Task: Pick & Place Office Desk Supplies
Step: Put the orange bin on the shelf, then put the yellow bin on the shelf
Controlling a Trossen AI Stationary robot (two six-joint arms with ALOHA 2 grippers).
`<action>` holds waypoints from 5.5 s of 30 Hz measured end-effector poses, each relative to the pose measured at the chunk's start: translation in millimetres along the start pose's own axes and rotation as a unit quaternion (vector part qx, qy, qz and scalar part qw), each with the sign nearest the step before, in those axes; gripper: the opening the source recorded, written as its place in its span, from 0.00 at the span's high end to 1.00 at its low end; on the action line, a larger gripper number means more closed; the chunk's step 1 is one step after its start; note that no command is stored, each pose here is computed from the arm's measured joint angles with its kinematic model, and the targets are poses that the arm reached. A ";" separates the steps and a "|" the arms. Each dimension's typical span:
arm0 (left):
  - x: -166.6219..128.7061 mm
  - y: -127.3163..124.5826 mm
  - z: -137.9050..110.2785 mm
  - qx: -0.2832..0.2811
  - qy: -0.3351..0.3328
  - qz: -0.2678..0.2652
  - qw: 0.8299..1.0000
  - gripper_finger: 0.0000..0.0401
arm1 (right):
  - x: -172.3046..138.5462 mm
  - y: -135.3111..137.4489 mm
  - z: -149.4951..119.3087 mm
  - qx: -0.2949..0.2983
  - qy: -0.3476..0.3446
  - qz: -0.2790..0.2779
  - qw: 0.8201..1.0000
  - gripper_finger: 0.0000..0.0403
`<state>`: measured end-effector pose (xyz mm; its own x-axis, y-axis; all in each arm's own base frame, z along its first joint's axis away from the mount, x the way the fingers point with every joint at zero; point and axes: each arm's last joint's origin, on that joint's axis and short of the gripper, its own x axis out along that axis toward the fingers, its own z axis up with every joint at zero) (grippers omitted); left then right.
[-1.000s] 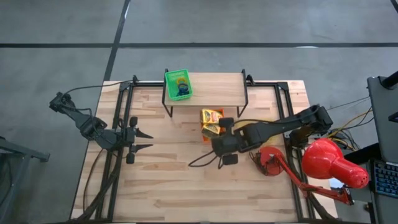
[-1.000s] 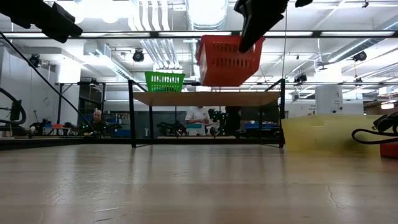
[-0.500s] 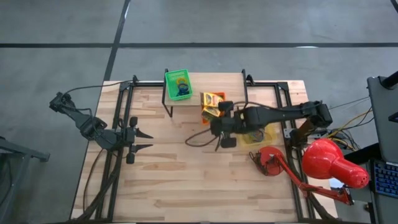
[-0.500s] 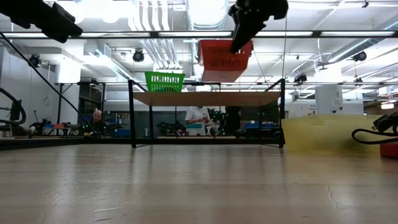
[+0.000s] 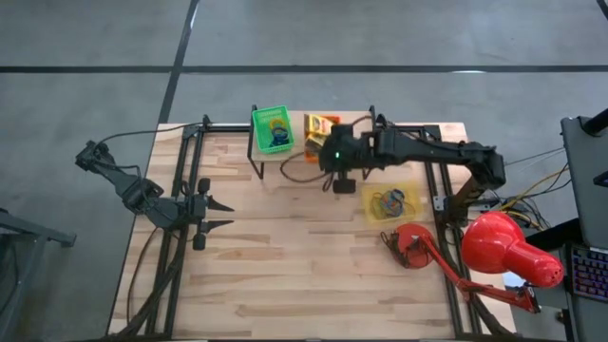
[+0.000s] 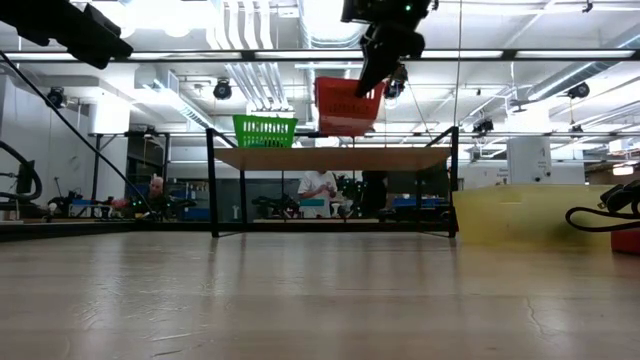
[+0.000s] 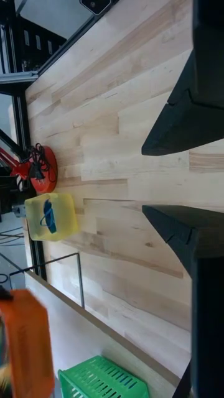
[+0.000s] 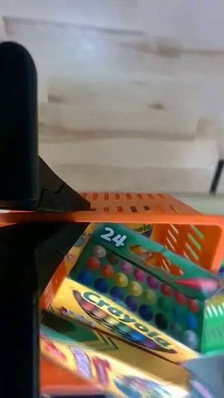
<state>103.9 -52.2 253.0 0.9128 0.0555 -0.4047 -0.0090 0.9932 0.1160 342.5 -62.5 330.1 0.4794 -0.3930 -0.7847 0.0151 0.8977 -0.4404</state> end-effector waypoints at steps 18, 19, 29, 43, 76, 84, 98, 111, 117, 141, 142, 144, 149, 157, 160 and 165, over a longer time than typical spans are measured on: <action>0.0 0.0 0.0 0.000 0.000 0.000 1.000 0.65 | 45.8 -51.2 -16.4 0.016 -0.005 0.026 1.000 0.98; 0.0 0.0 -0.1 0.000 0.000 0.000 1.000 0.65 | 48.5 -51.3 -15.6 0.016 -0.007 0.026 0.999 0.98; 0.0 0.0 0.0 0.000 0.000 0.000 1.000 0.65 | 62.3 -51.5 -11.4 0.017 -0.007 0.026 0.999 0.98; -0.1 0.0 0.0 0.000 0.000 0.000 1.000 0.65 | 54.1 -57.9 -1.9 0.040 -0.024 0.018 0.999 0.98; 0.0 0.0 0.0 0.000 0.000 0.000 1.000 0.65 | 61.8 -49.4 3.8 0.039 -0.032 0.025 0.998 0.62; 0.0 0.0 0.0 0.000 0.000 0.000 1.000 0.65 | 58.5 -42.2 8.0 0.009 -0.033 0.027 0.999 0.58; 0.0 0.0 0.0 0.000 0.000 0.000 1.000 0.65 | 16.4 -24.6 33.9 0.079 -0.035 0.028 0.996 0.63; -0.1 0.0 0.0 0.000 0.000 0.000 1.000 0.65 | -14.9 68.2 31.0 0.038 0.077 -0.077 0.993 0.71; 0.0 0.0 0.0 0.000 0.000 0.000 1.000 0.65 | -26.9 98.2 22.2 0.188 0.080 -0.104 0.973 0.69; -0.1 0.0 0.0 0.000 0.000 0.000 1.000 0.65 | 8.4 134.3 -35.3 0.607 0.176 -0.197 0.749 0.53; -0.1 0.0 0.0 0.000 0.000 0.000 1.000 0.65 | 12.7 136.8 -38.9 0.606 0.179 -0.199 0.749 0.53; -0.1 0.0 0.0 0.000 0.000 0.000 1.000 0.65 | 20.5 141.2 -46.4 0.597 0.186 -0.201 0.754 0.54; -0.1 0.0 0.0 0.000 0.000 0.000 1.000 0.65 | 36.6 149.3 -60.2 0.580 0.203 -0.189 0.766 0.54; 0.0 0.0 0.0 0.000 0.000 0.000 1.000 0.65 | 51.7 158.2 -76.1 0.590 0.208 -0.187 0.757 0.54; 0.0 0.0 0.0 0.000 0.000 0.000 1.000 0.65 | 54.7 159.9 -79.4 0.585 0.210 -0.184 0.762 0.54; 0.0 0.0 0.0 0.000 0.000 0.000 1.000 0.65 | 57.7 161.8 -82.7 0.584 0.209 -0.182 0.763 0.54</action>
<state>103.8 -52.2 253.0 0.9127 0.0554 -0.4047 -0.0088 0.9932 0.1160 300.1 43.6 177.5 -0.0611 -0.4695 -0.8808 0.9689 0.1840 -0.1653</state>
